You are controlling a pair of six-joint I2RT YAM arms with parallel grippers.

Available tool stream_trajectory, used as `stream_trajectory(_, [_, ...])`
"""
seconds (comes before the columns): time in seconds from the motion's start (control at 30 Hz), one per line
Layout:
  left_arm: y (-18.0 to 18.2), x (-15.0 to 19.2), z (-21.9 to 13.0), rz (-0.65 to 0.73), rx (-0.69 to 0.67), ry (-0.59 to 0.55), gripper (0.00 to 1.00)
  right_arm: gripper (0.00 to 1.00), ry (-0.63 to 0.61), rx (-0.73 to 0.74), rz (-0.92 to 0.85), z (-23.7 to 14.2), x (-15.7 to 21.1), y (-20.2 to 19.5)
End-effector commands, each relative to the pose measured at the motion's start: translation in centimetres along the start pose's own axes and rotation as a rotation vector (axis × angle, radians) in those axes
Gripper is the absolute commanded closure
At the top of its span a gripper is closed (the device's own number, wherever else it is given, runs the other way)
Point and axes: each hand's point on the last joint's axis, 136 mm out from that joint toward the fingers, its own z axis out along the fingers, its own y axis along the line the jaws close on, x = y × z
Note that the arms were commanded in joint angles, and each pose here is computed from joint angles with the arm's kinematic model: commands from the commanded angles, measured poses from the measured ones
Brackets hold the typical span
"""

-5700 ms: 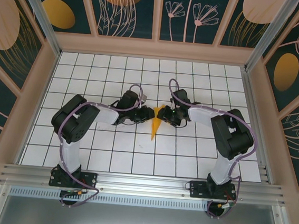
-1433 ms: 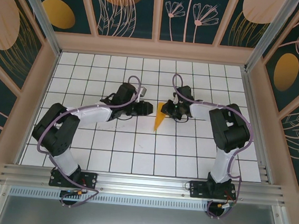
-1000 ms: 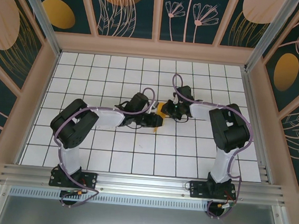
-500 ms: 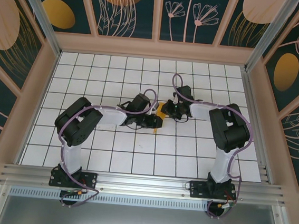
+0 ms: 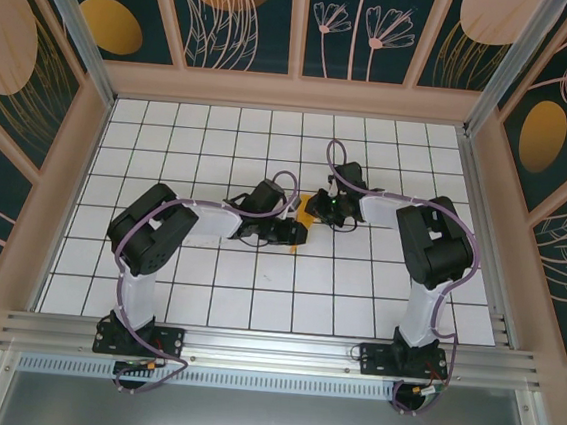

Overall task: Fold a paper plane with a square sheet of paper (fold left side to right side)
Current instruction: Fold the wing for the fifth time at the center of the table.

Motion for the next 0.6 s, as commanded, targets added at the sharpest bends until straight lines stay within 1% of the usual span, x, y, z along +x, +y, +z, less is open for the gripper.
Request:
stream_trajectory(0.0, [2.9, 2.2, 0.9, -0.033, -0.09, 0.07, 0.66, 0.78, 0.008, 0.011, -0.014, -0.1, 0.4, -0.1])
stream_trajectory(0.17, [3.7, 3.1, 1.3, -0.034, -0.134, 0.096, 0.66, 0.82, -0.055, -0.042, -0.039, -2.6, -1.2, 1.8])
stream_trajectory(0.27, [4.3, 3.4, 1.6, -0.034, -0.172, 0.111, 0.66, 0.85, -0.071, -0.037, -0.052, -4.1, -1.3, 2.2])
stream_trajectory(0.47, [4.7, 3.5, 1.8, -0.04, -0.197, 0.115, 0.66, 0.94, -0.049, -0.028, -0.04, -5.6, 1.2, 1.4])
stream_trajectory(0.57, [5.1, 3.5, 1.8, -0.042, -0.214, 0.117, 0.67, 0.97, -0.02, -0.066, -0.03, -5.5, 2.8, 1.4])
